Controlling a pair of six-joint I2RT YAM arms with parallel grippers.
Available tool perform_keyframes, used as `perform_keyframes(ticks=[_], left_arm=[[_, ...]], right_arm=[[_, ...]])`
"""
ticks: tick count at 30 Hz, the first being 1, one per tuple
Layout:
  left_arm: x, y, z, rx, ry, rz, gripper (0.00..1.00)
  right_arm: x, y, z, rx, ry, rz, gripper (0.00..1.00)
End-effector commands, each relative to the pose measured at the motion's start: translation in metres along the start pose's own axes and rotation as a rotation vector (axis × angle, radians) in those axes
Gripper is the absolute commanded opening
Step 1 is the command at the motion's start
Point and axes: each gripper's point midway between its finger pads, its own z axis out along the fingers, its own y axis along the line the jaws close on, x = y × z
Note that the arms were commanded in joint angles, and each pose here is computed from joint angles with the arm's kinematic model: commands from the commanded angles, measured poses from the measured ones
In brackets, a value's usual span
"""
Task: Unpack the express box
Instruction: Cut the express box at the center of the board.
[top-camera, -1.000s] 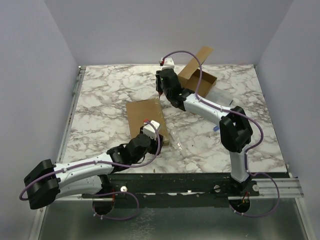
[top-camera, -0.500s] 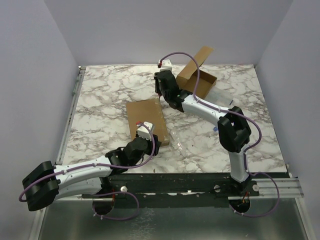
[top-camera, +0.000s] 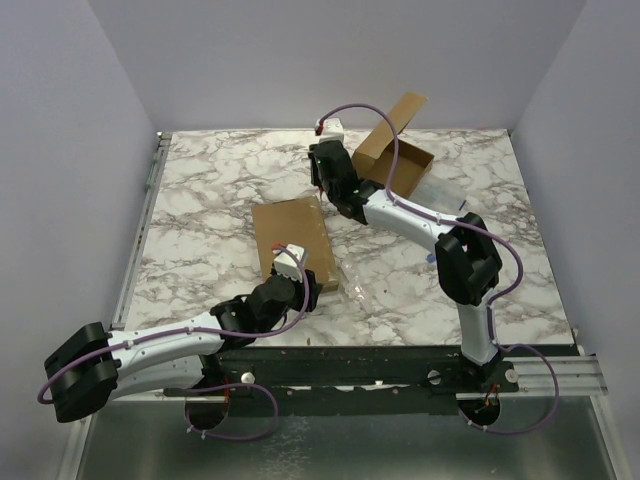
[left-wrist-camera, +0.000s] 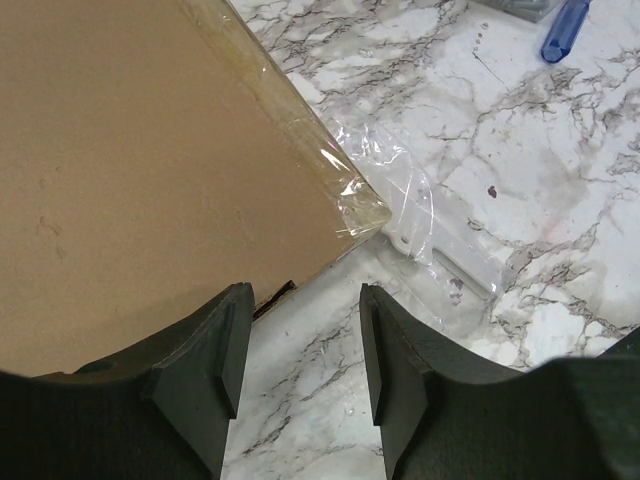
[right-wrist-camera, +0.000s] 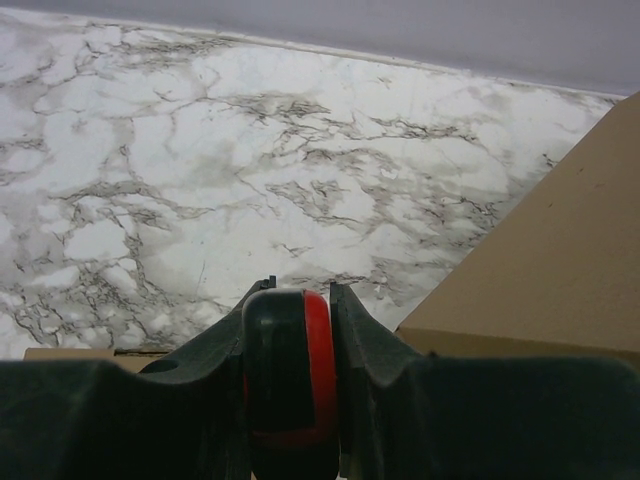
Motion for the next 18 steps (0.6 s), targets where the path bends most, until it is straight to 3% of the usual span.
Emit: perform_keyframes(ticks=[1,18], left_arm=[[-0.001,0.002,-0.001,0.001,-0.016,-0.017,0.52],[-0.004,0.002,-0.004,0.004,-0.024,-0.008,0.53]], right_arm=[[-0.039,0.007,-0.006,-0.01,-0.079,0.026,0.0],[-0.011,0.013,0.008,-0.014,-0.022,0.023,0.0]])
